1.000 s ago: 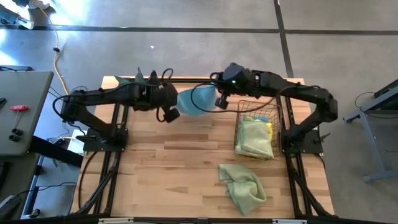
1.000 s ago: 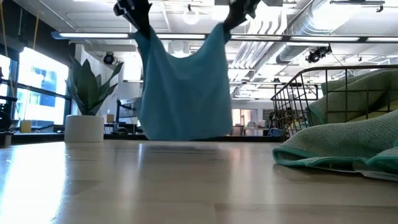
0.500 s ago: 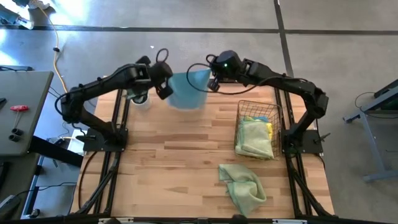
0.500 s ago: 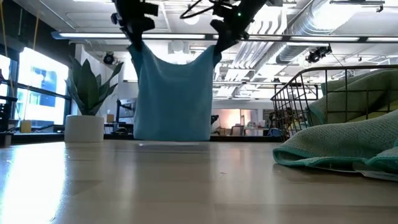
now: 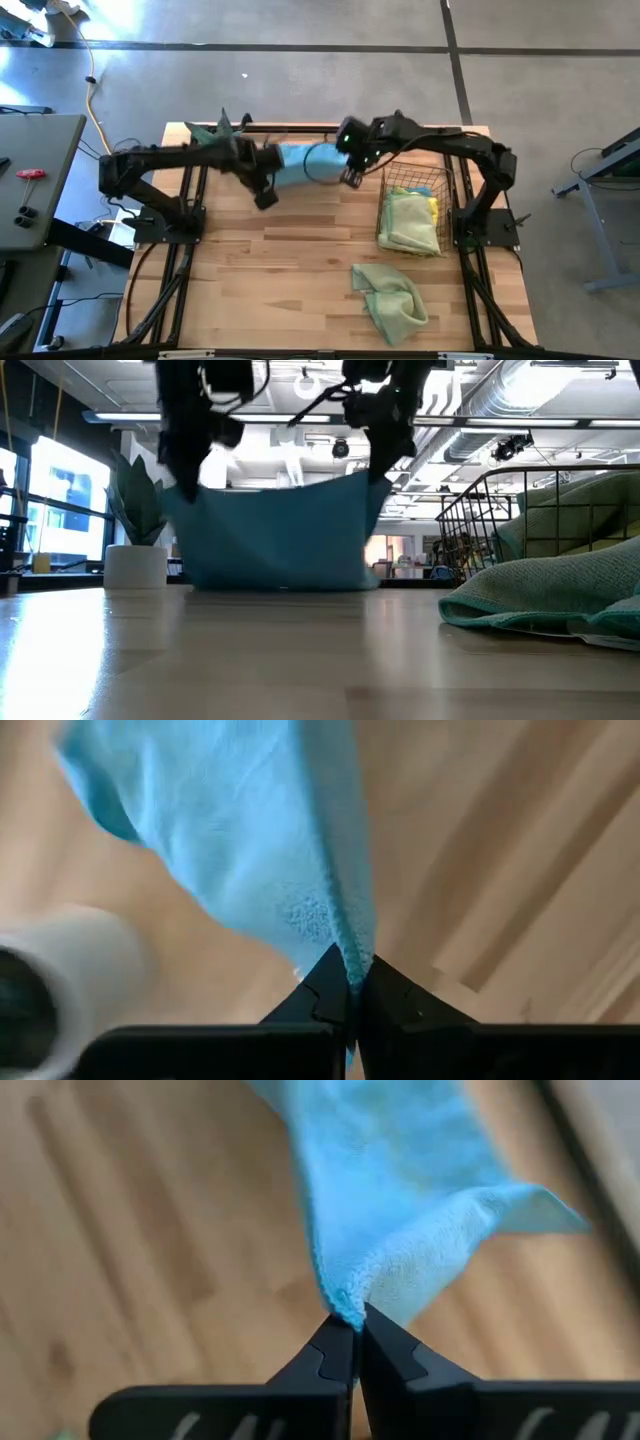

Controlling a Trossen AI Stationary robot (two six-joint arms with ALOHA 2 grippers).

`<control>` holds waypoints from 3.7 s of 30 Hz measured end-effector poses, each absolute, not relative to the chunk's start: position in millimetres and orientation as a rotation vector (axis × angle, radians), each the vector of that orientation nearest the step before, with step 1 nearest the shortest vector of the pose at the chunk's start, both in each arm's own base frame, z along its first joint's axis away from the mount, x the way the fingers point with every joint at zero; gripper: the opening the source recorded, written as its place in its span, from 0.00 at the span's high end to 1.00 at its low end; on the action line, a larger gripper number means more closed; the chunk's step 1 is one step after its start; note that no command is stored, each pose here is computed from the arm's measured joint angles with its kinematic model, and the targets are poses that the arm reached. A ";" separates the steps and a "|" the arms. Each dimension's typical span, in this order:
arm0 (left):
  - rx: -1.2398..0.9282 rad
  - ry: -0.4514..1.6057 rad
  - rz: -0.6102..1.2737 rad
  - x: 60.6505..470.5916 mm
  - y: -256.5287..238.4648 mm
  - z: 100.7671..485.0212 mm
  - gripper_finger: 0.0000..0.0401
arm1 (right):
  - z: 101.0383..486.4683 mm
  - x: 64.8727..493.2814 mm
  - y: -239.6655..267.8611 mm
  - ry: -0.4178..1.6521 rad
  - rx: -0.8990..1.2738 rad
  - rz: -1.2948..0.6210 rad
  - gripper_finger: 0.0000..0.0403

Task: Fold microfiber towels
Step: Fold the blue microfiber cloth

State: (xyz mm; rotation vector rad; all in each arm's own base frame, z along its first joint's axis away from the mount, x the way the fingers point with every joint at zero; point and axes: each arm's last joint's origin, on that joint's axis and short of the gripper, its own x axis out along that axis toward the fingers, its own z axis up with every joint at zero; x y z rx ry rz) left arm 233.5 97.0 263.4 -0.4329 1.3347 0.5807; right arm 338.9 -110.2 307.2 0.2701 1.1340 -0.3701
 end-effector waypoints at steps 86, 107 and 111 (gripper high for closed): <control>-0.056 1.369 0.848 240.3 158.6 159.4 1.00 | 184.4 369.4 -203.2 1.349 0.148 -0.370 0.90; -0.026 1.589 0.972 216.8 155.5 158.9 0.66 | 218.1 368.4 -187.9 1.396 0.488 -0.500 0.56; -0.084 1.565 0.984 217.2 150.4 161.1 0.66 | 214.2 372.0 -172.6 1.423 0.543 -0.478 0.58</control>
